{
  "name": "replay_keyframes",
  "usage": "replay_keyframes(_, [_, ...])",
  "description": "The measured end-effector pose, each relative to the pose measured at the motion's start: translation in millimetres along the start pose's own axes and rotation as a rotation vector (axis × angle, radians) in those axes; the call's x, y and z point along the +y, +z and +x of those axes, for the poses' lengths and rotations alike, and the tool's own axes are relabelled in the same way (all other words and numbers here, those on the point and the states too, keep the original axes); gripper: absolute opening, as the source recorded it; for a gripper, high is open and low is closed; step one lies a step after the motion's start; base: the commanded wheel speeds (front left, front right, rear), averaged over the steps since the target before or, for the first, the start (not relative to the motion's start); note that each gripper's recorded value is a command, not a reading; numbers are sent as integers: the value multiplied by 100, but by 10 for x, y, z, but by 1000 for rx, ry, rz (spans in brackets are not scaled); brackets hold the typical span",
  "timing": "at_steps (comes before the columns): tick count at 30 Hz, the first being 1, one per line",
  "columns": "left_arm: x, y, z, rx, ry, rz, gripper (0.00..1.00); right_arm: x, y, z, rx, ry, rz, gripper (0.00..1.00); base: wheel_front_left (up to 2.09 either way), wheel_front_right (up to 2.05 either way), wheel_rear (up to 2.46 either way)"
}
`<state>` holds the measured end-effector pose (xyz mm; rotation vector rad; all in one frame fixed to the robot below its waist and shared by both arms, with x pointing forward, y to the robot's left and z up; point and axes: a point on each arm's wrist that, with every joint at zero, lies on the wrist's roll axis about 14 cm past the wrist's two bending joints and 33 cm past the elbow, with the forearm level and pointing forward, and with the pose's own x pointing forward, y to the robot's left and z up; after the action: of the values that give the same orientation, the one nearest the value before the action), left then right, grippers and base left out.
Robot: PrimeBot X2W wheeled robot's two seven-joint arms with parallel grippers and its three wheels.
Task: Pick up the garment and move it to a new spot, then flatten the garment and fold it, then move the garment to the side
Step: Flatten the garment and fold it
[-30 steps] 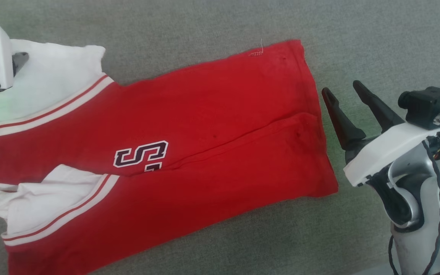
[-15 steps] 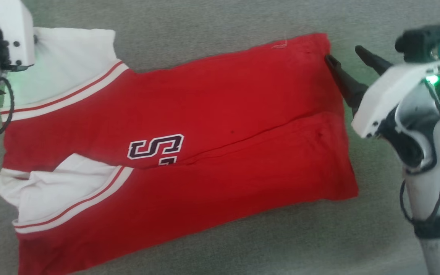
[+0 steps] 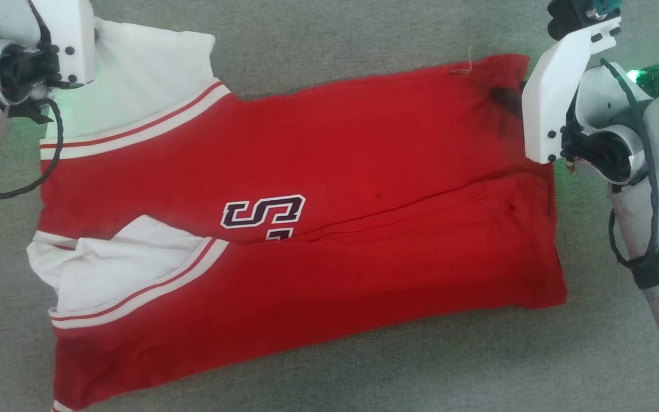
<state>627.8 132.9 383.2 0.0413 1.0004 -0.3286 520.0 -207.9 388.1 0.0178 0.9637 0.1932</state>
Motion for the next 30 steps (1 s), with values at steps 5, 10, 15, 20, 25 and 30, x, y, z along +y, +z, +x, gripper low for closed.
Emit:
replay_keyframes(5, [-9, 50, -120, -35, -2, -3, 0, 3, 52, -50, -2, 2, -25, 0, 0, 0, 0])
replay_keyframes(10, [-35, 185, -347, -102, -12, 3, 0, -19, 208, -183, -73, -4, -42, 0, 0, 0, 0])
replay_keyframes(15, [-58, 320, -630, -165, -16, 23, 0, 16, 376, -333, -160, -3, -68, 0, 0, 0, 0])
replay_keyframes(20, [-107, 441, -957, -233, -24, 73, 0, 91, 483, -504, -225, 8, -96, 0, 0, 0, 0])
replay_keyframes(25, [-123, 426, -1241, -279, -26, 120, 0, 172, 551, -709, -294, 20, -133, 0, 0, 0, 0])
replay_keyframes(30, [-173, 350, -1490, -325, -38, 162, 0, 278, 507, -873, -332, 51, -158, 0, 0, 0, 0])
